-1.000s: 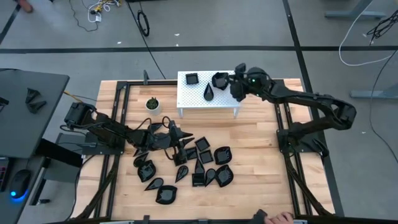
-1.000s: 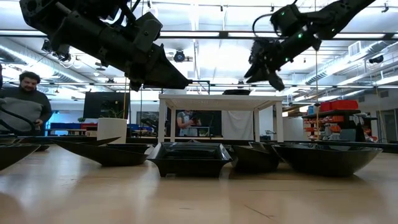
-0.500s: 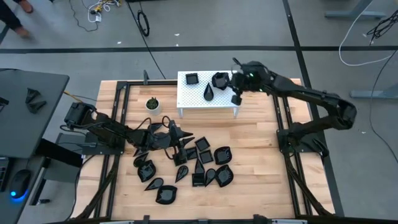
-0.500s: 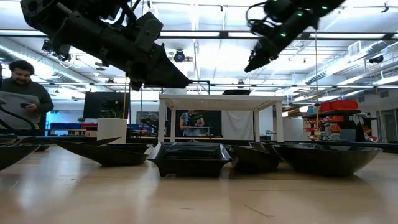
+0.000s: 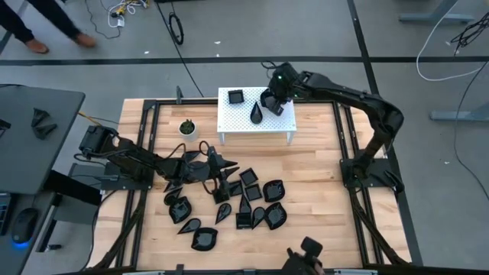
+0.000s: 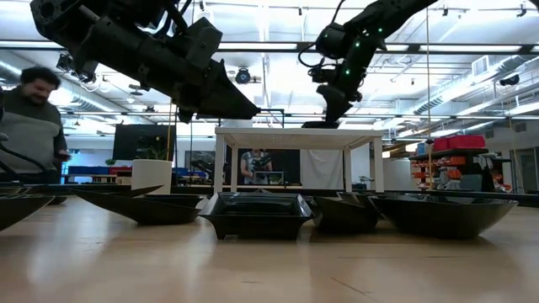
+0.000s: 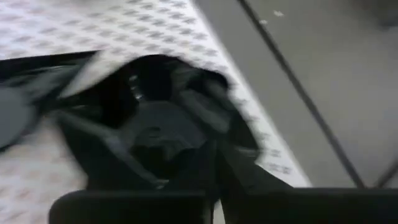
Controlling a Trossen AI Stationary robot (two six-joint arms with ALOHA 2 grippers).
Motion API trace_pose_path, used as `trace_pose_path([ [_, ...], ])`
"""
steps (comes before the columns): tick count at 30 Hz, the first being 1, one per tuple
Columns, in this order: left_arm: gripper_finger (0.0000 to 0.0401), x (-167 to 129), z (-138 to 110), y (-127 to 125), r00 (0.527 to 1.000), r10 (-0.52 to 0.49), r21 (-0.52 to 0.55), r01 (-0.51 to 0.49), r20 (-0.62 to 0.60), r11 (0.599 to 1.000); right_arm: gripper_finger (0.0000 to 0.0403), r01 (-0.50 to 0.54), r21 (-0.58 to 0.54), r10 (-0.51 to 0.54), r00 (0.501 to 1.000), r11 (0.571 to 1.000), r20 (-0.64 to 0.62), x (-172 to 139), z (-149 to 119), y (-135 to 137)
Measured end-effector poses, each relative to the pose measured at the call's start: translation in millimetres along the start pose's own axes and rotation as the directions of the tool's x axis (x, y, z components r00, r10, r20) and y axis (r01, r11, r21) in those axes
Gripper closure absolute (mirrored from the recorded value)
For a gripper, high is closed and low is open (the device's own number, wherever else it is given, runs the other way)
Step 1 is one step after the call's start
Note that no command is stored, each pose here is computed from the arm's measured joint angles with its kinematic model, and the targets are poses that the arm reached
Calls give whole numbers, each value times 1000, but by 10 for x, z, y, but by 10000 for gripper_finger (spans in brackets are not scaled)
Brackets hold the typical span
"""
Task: Pick & Place Mini shaped plates
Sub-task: Stack the black plate on top of the black plate on the shelf
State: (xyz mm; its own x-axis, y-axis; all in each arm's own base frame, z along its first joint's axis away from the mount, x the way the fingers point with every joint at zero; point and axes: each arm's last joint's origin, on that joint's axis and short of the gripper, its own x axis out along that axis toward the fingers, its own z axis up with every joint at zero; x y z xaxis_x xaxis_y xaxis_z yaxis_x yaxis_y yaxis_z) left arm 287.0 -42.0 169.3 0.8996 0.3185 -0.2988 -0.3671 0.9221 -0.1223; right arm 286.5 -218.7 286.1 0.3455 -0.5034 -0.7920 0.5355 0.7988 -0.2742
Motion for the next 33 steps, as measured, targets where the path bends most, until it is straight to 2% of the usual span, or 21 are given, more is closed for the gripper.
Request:
trace_pose_path([
  [4, 312, 0, 0, 0, 1000, -1, 0, 1, 0, 1000, 394, 47, -7, -47, 999, 999, -2, 34, -4, -93],
  [8, 312, 0, 0, 0, 1000, -1, 0, 1, 0, 1000, 396, 86, -12, -85, 992, 996, 89, 39, 76, -182],
  [11, 312, 0, 0, 0, 1000, 0, 0, 0, 0, 1000, 392, 108, -62, -96, 980, 992, 176, 9, 156, -206],
  [13, 312, 0, 0, 0, 1000, -1, 0, 1, 0, 1000, 391, 110, -63, -97, 978, 992, 184, -78, 151, -220],
  [15, 312, 0, 0, 0, 1000, -1, -1, 1, 0, 1000, 391, 91, -32, -84, 983, 995, 164, -210, 106, -228],
  [18, 312, 0, 0, 0, 1000, -1, -6, 1, -1, 1000, 393, 64, 10, -65, 996, 998, 58, -344, -41, -263],
  [21, 312, 0, -1, 0, 1000, -1, -9, 1, -1, 1000, 399, 50, 55, -47, 998, 997, -50, -352, -175, -347],
  [23, 312, 0, -1, 0, 1000, -3, -26, 3, -2, 1000, 399, 6, 82, 0, 996, 997, -84, -316, -228, -401],
  [26, 312, 0, -1, 0, 1000, -3, -26, 3, -2, 1000, 396, -27, 106, 34, 997, 994, -65, -209, -216, -449],
  [30, 312, 0, -1, 0, 1000, -3, -26, 3, -2, 1000, 396, -90, 117, 87, 996, 989, 29, -149, -128, -447],
  [33, 312, 0, -1, 0, 1000, -3, -25, 3, -2, 1000, 395, -106, 118, 106, 994, 987, 8, -54, -134, -428],
])
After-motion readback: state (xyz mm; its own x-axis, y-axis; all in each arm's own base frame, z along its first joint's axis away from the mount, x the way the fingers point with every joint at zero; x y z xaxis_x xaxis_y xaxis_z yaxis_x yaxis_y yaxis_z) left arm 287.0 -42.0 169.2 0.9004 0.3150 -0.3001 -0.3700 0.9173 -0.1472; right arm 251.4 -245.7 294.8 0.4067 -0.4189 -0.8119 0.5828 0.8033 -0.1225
